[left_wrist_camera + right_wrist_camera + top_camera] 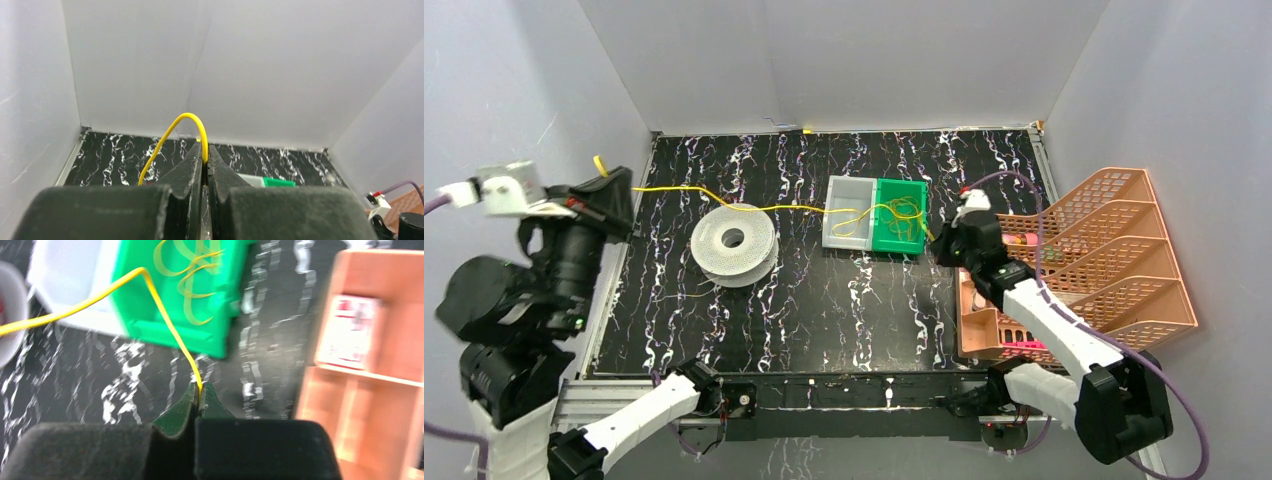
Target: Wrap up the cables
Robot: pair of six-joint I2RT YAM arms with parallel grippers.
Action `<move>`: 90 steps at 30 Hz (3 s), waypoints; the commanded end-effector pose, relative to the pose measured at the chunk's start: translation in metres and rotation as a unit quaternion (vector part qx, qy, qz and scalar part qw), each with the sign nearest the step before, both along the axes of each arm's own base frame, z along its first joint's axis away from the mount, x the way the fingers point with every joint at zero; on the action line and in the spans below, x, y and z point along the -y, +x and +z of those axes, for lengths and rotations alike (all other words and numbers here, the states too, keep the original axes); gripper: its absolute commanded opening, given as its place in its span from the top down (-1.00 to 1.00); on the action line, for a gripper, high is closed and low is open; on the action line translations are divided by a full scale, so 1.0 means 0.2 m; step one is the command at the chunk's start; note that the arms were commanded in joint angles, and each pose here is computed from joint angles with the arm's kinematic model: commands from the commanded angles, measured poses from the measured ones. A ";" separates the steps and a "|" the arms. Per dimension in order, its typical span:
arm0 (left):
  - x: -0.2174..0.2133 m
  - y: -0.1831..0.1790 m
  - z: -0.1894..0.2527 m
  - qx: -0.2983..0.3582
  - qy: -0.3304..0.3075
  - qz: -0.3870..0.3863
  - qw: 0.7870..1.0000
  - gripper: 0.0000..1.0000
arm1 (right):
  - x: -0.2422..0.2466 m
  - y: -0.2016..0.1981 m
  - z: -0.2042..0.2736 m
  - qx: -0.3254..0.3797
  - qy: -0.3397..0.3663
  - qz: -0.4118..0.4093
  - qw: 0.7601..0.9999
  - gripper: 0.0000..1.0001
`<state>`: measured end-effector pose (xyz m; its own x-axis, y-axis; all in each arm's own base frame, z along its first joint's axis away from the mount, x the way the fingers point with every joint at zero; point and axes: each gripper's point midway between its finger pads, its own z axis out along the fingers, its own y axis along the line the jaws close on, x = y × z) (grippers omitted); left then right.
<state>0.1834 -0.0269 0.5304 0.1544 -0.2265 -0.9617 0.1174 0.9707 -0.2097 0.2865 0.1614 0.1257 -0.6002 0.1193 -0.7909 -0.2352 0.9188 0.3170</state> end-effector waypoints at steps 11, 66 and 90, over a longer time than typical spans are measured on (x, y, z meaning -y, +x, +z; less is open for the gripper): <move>-0.34 -0.33 0.16 0.091 -0.044 0.054 0.993 1.00 | 0.95 0.32 -0.03 -0.055 0.015 -0.358 0.932 1.00; 0.96 0.13 -0.55 -0.187 -0.070 -0.353 0.914 1.00 | -0.84 -0.71 1.43 0.258 0.241 0.466 0.811 -0.40; 0.94 0.14 -0.65 -0.217 -0.125 -0.328 0.911 1.00 | -1.22 -0.57 1.32 0.276 0.153 0.462 0.829 0.38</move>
<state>0.2156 -0.2168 0.3925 -0.4925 -0.3259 -0.8070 0.4950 0.6578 -0.5677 0.1718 0.4043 0.3487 -0.1810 -0.0263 -0.9831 -0.9695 0.1726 0.1738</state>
